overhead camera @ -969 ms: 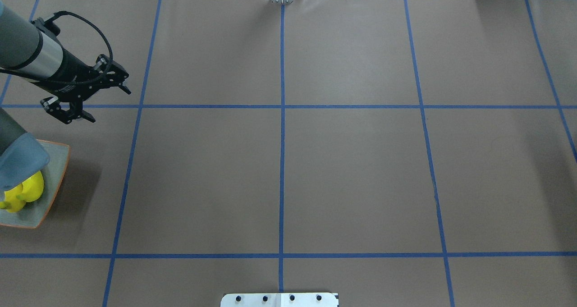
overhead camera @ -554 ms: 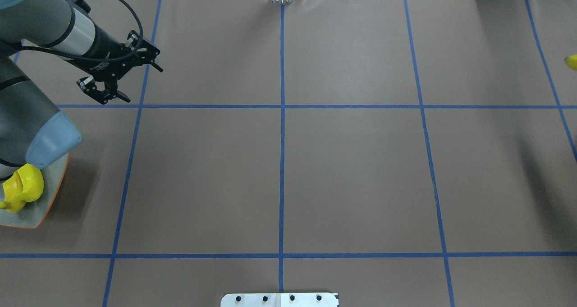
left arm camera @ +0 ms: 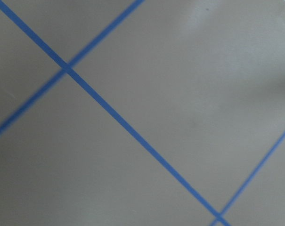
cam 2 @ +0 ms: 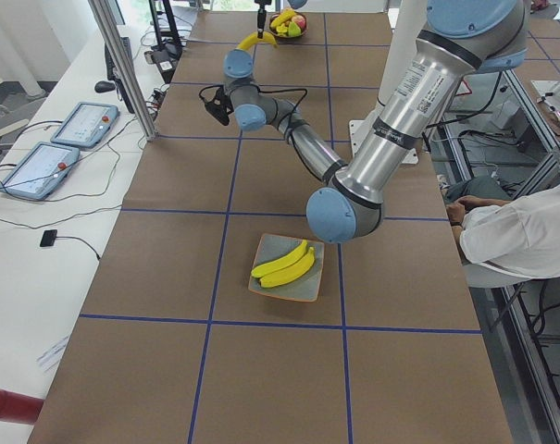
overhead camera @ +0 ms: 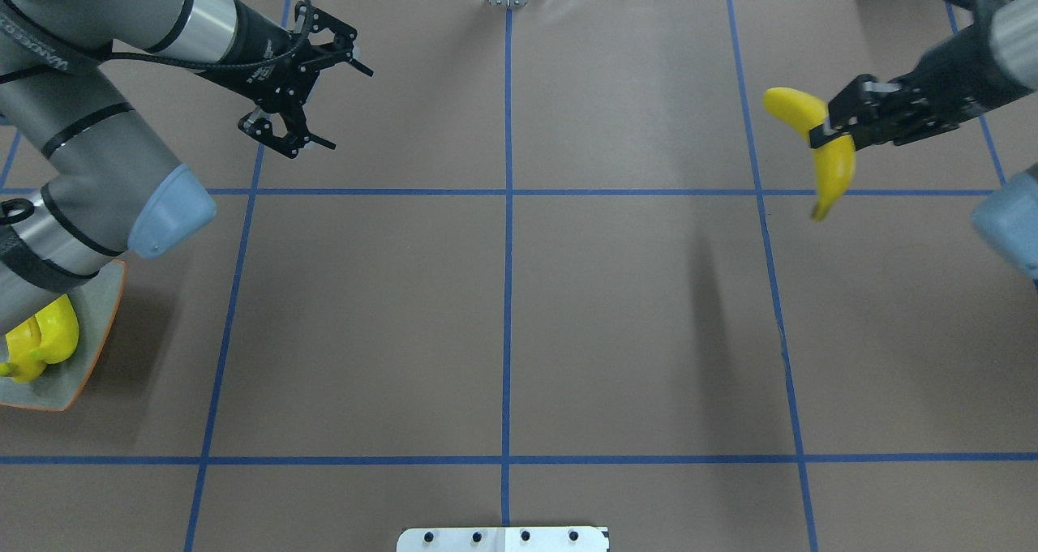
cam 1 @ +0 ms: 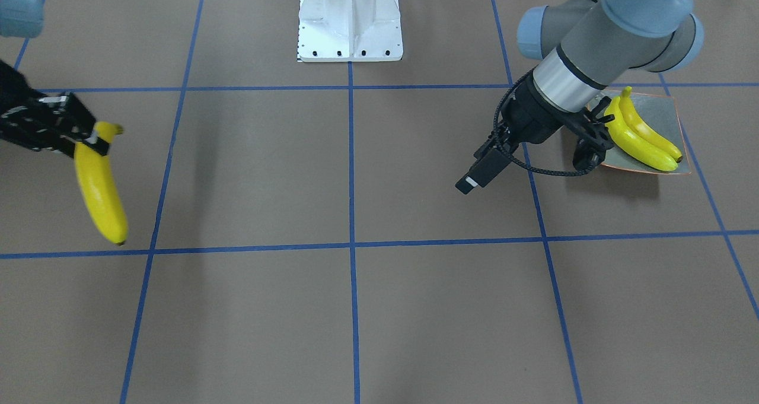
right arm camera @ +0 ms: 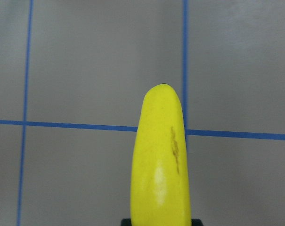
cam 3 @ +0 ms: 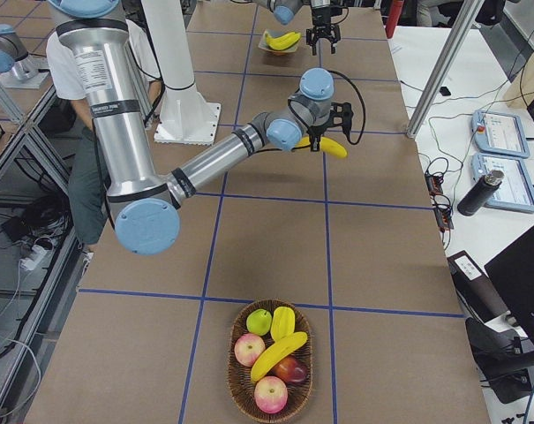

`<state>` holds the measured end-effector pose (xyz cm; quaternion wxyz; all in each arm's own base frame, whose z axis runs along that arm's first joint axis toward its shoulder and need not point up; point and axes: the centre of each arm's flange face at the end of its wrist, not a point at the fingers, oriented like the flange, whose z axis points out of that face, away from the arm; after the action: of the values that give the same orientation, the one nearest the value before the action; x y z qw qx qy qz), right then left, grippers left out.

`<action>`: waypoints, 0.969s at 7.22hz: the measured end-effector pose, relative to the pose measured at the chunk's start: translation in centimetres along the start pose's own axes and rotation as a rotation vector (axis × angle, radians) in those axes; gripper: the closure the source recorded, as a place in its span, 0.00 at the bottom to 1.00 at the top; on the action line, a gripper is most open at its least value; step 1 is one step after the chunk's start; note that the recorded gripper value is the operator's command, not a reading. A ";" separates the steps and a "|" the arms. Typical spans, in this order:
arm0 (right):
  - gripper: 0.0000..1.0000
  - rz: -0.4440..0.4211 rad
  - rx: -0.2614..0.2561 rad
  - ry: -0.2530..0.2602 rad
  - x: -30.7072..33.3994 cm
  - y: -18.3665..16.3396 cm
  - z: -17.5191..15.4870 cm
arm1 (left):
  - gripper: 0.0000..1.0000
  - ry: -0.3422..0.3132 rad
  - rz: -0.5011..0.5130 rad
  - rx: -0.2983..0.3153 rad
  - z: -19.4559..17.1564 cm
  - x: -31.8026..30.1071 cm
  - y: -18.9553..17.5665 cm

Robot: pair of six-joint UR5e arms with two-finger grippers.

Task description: Transfer all bananas from basket to plate

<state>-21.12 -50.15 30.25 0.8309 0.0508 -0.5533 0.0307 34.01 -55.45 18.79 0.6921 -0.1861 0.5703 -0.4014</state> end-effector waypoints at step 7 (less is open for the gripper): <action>1.00 -0.024 -0.114 -0.201 -19.0 5.8 6.4 | 0.03 0.074 0.088 -0.178 4.8 4.2 10.1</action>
<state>-34.93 -45.08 15.42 0.7732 0.0131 -0.6339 -0.0159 42.12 -53.55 10.25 0.6683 -0.2065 0.6365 -0.3251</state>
